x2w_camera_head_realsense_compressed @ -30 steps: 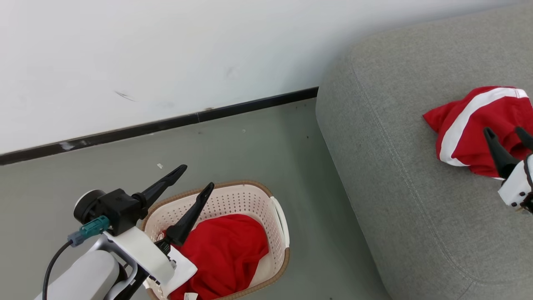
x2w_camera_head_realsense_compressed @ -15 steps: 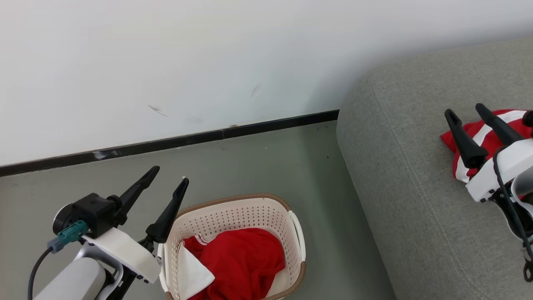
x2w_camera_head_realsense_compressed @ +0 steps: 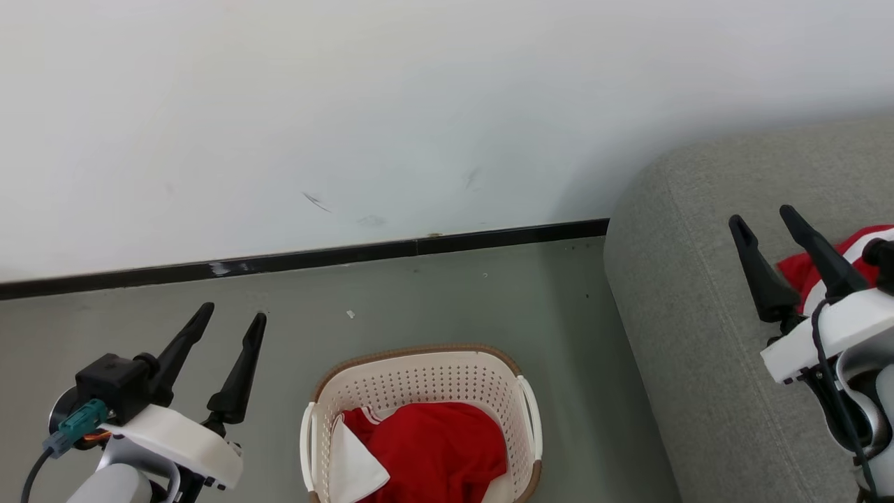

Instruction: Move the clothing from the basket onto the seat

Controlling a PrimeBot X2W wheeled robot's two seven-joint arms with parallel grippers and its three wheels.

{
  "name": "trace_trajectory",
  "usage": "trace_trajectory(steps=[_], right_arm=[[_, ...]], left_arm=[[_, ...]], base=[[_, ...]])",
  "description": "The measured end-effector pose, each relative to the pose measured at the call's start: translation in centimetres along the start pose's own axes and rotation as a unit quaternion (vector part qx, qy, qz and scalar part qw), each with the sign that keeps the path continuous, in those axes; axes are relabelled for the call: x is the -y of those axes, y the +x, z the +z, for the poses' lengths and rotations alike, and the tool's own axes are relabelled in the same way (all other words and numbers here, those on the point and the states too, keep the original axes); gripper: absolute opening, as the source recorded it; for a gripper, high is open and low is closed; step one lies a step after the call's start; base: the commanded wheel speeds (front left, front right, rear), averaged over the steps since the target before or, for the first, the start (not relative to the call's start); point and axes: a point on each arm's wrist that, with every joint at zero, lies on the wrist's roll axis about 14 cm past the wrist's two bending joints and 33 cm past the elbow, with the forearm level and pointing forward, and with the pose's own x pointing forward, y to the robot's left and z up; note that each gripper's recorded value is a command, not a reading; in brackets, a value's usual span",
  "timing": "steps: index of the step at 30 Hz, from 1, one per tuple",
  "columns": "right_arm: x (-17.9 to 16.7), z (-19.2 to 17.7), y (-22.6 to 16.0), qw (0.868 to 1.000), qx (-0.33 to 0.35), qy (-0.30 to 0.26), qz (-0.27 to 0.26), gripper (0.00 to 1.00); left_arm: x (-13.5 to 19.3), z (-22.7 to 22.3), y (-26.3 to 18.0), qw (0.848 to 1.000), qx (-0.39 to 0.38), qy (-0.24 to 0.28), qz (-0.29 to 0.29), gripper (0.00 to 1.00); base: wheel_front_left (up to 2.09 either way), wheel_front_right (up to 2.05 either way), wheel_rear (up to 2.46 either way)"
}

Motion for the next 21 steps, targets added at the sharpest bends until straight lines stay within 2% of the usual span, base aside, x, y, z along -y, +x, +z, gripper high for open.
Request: trace_trajectory(steps=[9, 16, 21], right_arm=[[-1.3, -0.1, -1.3, 0.999, 0.043, 0.006, 0.003, 1.0], [-2.1, -1.9, -2.6, 0.999, 0.033, 0.03, -0.007, 1.0], [-3.3, -3.4, -3.6, 0.998, 0.018, 0.053, -0.009, 1.0]], left_arm=[[-3.2, 0.9, -2.5, 0.997, 0.019, -0.015, 0.076, 1.0], [-4.1, 0.6, -4.2, 0.993, 0.024, -0.032, 0.11, 1.0], [-5.0, 0.8, -5.3, 0.991, 0.03, -0.025, 0.131, 1.0]], base=[[0.0, 0.0, 0.0], [0.0, 0.0, 0.0], [0.0, 0.0, 0.0]])
